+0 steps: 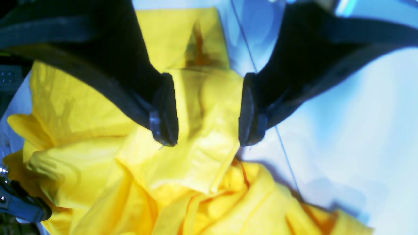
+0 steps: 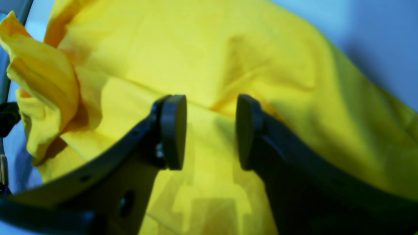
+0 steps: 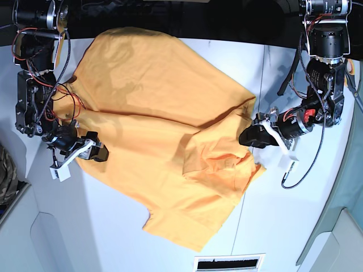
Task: Layout the t-shirt on the table in an organized manner, then fold the t-shirt properly
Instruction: 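Drag the pinched fabric with the left gripper away from the right gripper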
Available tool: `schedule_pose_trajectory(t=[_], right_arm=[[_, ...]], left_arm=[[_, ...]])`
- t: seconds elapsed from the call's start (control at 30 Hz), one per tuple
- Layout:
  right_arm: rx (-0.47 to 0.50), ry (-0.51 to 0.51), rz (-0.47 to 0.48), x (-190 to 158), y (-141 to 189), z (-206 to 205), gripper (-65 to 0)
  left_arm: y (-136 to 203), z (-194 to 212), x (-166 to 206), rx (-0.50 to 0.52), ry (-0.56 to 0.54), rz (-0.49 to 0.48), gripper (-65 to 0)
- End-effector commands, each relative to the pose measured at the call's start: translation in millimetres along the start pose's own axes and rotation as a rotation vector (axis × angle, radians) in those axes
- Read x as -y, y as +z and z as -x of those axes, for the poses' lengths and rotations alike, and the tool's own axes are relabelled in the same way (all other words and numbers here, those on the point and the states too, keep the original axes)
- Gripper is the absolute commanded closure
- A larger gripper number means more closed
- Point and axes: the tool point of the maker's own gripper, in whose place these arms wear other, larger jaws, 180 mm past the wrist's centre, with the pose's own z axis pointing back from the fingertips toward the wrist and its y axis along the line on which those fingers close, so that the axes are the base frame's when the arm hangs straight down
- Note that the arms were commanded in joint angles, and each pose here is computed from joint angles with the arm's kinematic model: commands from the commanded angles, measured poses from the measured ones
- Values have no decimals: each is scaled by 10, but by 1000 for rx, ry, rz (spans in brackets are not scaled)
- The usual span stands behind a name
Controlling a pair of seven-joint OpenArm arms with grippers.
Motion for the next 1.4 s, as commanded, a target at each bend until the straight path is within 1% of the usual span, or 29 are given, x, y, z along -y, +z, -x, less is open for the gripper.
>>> schedule_pose_trajectory(t=[0.0, 0.2, 0.43, 0.53, 0.63, 0.67, 0.7, 0.73, 0.8, 0.83, 0.93, 1.03, 1.13, 1.27, 1.37], right_arm=[[55, 14, -10, -20, 43, -195, -253], [54, 5, -6, 4, 46, -107, -253], [49, -1, -7, 6, 45, -68, -253], [50, -1, -7, 8, 46, -69, -253], [48, -1, -6, 10, 47, -65, -253], [48, -1, -6, 10, 47, -65, -253], [48, -1, -6, 10, 47, -65, -253], [48, -1, -7, 8, 46, -65, -253], [49, -1, -6, 10, 47, -67, -253], [48, 0, -6, 10, 47, -67, -253], [47, 2, -4, 13, 47, -64, -253], [44, 0, -4, 17, 48, -48, -253], [42, -1, -4, 18, 47, -35, -253], [45, -3, -6, 12, 46, -38, -253], [45, -6, -10, -9, 34, -33, -253]], left_arm=[[33, -230, 36, 65, -29, 20, -333], [35, -299, -31, 103, -67, -21, -333], [10, -289, 1, 102, -64, -14, -333], [-42, -250, 70, 87, -73, 2, -331], [-127, -156, 182, 43, -108, 26, -330], [-158, -116, 216, 25, -126, 31, -322], [-187, -82, 247, 11, -147, 34, -284], [-209, -57, 259, 0, -171, 30, -216], [-226, -41, 236, -10, -206, 10, -43], [-222, -60, 206, -6, -200, -5, 0], [-157, -174, 67, 17, -168, -52, 0], [-22, -320, -33, 45, -114, -65, 0], [170, -471, -13, 83, -70, -16, 0], [449, -705, 7, 185, 26, 57, 0], [500, -690, -25, 160, 19, 57, 0]])
